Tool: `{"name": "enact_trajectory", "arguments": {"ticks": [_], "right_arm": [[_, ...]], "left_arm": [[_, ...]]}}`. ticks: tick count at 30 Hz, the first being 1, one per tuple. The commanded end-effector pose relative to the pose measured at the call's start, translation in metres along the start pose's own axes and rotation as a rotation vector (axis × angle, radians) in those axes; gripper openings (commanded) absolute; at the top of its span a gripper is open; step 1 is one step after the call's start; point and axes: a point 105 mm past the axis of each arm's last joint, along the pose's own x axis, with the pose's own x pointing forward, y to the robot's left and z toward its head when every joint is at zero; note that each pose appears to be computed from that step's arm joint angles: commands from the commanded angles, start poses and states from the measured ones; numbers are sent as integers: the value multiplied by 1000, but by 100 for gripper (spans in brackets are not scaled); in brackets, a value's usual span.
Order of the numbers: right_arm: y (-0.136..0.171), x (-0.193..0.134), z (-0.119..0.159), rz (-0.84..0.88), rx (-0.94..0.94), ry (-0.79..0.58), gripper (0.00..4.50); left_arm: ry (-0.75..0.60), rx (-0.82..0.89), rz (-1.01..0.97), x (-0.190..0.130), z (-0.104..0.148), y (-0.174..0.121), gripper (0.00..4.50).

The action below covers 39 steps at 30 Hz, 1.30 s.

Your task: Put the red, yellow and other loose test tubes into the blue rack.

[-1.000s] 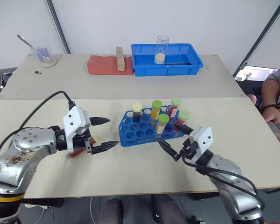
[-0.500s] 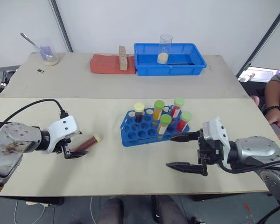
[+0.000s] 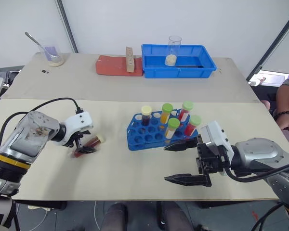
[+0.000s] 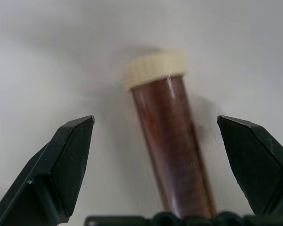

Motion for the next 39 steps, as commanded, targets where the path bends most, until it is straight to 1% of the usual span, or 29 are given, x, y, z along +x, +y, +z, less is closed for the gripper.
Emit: {"name": "enact_trajectory", "arguments": {"ticks": [1,5,6,8,13,14,17,21,23,25,26,29,31,33,34,35,39], "right_arm": [[1,0,11,-3,-47,-17,448],[-5,-5,11,-33,-64,0,448],[-6,-6,12,-39,-67,3,450],[-7,-9,14,-46,-72,7,450],[-12,-14,21,-66,-85,5,450],[-12,-14,21,-69,-87,4,450],[-13,-15,23,-75,-91,3,450],[-14,-19,24,-89,-100,18,450],[-15,-24,25,-111,-108,28,450],[-15,-31,26,-135,-110,35,450],[-14,-34,26,-144,-109,37,450],[-14,-41,23,-183,-105,48,450],[-17,-45,20,-235,-121,55,450],[-30,-49,26,-352,-153,15,450],[-33,-51,29,-391,-138,-8,450],[-34,-53,30,-407,-130,-20,450],[-24,-54,17,-415,-101,42,450]], "left_arm": [[13,8,-4,-3,10,2,450],[28,19,-25,1,13,1,450],[32,16,-28,2,13,1,424],[49,16,-23,4,11,3,368],[87,23,-17,6,3,5,123],[95,29,-17,6,1,5,95],[95,34,-31,5,-1,1,94],[8,70,-60,-8,11,-4,94],[-80,101,-105,-25,24,-9,94],[-266,137,-183,-48,54,-18,94],[-330,144,-213,-56,65,-21,94],[-476,180,-271,-69,94,-36,94],[-588,190,-294,-68,113,-47,94],[-696,167,-314,-65,129,-57,94],[-739,142,-326,-61,134,-61,94],[-773,137,-324,-56,138,-64,94],[-899,103,-298,-32,151,-76,94]]}}
